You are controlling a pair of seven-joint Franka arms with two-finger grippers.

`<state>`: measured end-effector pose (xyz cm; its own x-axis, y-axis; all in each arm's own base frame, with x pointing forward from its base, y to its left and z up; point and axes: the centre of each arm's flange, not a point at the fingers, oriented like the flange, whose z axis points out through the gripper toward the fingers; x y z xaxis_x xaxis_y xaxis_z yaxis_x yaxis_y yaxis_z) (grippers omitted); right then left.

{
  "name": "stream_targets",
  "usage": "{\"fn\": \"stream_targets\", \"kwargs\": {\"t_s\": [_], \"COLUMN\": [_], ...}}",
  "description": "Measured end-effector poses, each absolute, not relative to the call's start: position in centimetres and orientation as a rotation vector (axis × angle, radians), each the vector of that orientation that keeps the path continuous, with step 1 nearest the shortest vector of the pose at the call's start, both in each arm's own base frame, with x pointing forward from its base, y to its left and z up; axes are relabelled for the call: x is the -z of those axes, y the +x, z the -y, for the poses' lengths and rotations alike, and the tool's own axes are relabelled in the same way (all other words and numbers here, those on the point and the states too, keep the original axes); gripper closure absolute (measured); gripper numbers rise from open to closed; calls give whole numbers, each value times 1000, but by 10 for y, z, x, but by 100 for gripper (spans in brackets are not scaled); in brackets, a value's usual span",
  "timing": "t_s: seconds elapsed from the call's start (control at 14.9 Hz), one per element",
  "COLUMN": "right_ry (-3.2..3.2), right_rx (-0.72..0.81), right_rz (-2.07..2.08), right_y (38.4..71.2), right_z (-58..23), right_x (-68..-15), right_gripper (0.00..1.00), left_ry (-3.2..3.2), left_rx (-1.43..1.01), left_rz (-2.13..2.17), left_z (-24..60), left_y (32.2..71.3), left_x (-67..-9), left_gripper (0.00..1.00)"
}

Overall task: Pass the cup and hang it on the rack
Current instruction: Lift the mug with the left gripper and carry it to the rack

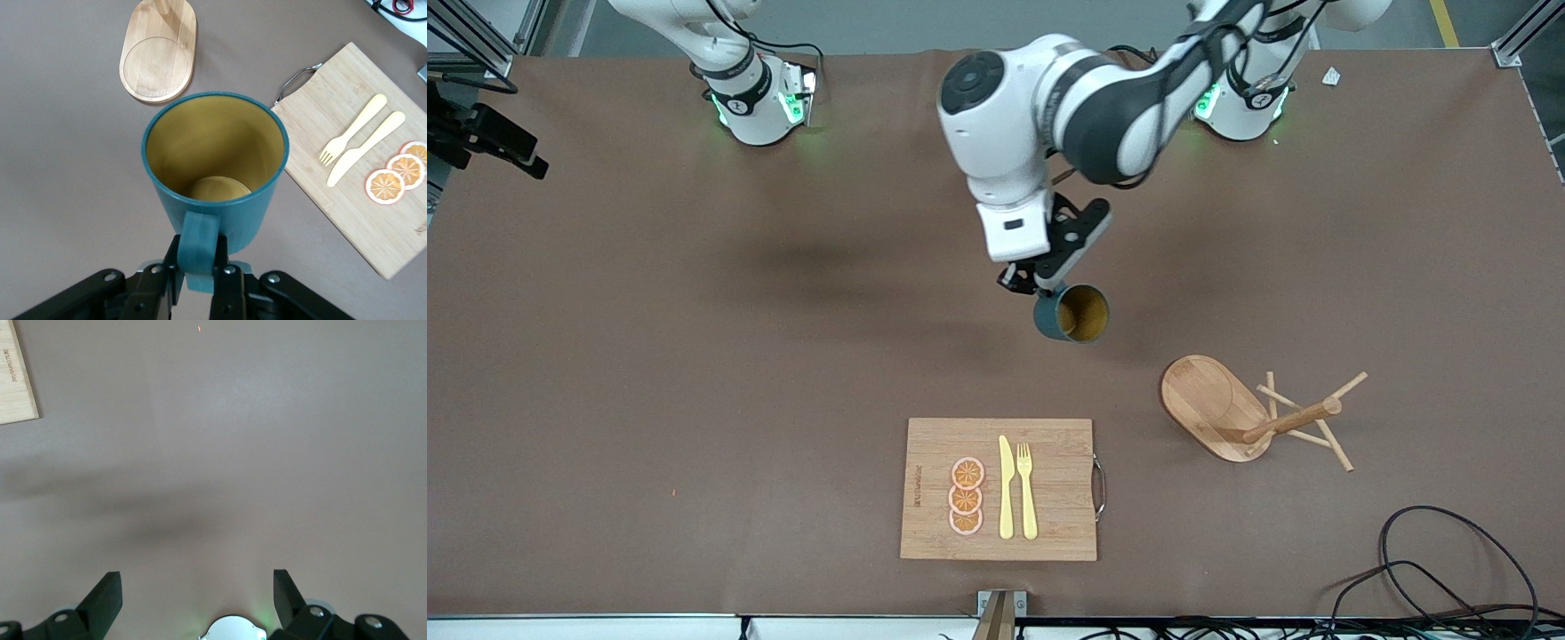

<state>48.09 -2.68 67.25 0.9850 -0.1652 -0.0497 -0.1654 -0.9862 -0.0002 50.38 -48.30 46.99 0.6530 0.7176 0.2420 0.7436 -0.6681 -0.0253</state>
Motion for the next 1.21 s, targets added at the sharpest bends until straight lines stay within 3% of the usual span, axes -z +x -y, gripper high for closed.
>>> {"fn": "stream_targets", "kwargs": {"t_s": [0.6, 1.21], "right_ry": [-3124, -3119], "right_rx": [-96, -98], "right_rz": [-276, -262], "right_y": [482, 485], "right_z": [31, 30], "right_x": [-669, -667], "right_gripper": [0, 0], "left_ry": [-3002, -3193], "left_rx": [-239, -744], "left_rz": [1386, 1603], "left_z": [335, 203], "left_y": [588, 647], "left_x": [-548, -547], "left_gripper": [79, 79]}}
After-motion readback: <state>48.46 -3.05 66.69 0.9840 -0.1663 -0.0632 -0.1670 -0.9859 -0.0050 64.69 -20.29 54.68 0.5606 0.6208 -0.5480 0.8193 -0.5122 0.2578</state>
